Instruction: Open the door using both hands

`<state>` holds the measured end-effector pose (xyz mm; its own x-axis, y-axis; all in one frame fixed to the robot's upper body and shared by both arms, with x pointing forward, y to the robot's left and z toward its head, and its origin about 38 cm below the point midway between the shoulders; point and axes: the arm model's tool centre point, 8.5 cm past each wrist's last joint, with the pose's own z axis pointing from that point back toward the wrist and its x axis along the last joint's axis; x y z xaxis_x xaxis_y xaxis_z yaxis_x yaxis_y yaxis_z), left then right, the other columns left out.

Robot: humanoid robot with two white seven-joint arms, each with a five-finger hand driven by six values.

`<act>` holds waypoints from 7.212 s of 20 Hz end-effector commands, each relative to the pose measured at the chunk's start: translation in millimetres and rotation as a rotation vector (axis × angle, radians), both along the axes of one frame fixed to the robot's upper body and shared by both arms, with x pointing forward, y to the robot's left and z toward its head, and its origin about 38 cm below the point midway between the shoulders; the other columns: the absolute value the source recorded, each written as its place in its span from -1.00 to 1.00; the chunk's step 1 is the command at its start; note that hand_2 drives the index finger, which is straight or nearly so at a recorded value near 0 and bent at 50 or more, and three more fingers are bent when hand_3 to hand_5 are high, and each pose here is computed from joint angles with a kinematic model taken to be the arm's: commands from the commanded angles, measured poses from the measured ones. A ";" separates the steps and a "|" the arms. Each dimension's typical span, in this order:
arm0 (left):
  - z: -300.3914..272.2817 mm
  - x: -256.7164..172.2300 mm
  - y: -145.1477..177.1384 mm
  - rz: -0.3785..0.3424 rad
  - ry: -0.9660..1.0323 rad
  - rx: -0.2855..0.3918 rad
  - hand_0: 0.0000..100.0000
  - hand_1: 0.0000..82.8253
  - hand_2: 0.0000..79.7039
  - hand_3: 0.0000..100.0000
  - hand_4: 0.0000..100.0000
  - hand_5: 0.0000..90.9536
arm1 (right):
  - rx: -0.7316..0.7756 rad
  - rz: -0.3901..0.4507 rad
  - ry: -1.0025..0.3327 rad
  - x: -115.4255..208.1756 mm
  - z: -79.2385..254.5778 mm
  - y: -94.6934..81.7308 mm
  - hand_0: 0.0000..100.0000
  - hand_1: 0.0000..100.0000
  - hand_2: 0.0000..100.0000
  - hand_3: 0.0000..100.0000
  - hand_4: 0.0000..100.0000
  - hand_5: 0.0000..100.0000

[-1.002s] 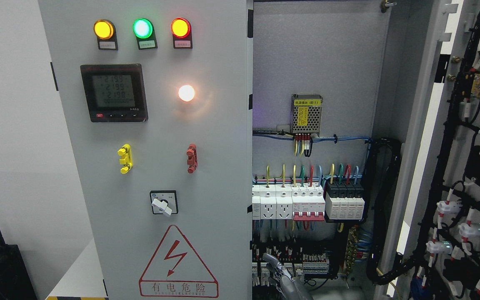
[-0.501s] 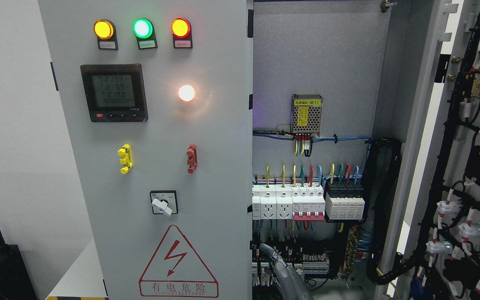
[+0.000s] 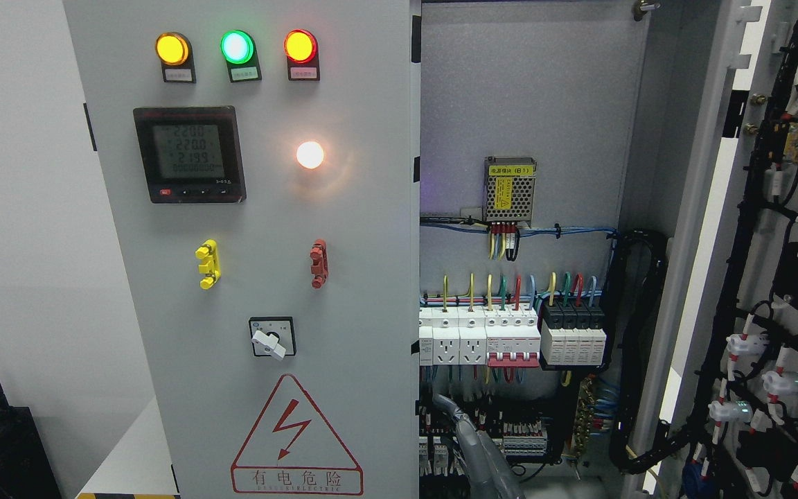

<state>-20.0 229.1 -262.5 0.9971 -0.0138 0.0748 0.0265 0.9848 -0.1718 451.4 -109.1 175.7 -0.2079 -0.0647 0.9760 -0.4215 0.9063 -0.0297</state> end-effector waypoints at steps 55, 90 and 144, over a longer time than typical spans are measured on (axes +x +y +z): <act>0.0 -0.1 0.0 0.000 0.001 0.000 -1.00 -1.00 -1.00 -1.00 -0.94 -1.00 | 0.013 0.031 0.063 31.6 12.8 2.4 -1.00 -1.00 -1.00 -1.00 -1.00 -1.00; 0.0 0.1 0.0 0.000 -0.001 0.000 -1.00 -1.00 -1.00 -1.00 -0.94 -1.00 | 0.085 0.135 0.093 38.2 25.7 6.1 -1.00 -1.00 -1.00 -1.00 -1.00 -1.00; 0.0 0.0 0.0 -0.001 -0.001 0.000 -1.00 -1.00 -1.00 -1.00 -0.94 -1.00 | 0.085 0.271 0.104 38.5 29.0 5.1 -1.00 -1.00 -1.00 -1.00 -1.00 -1.00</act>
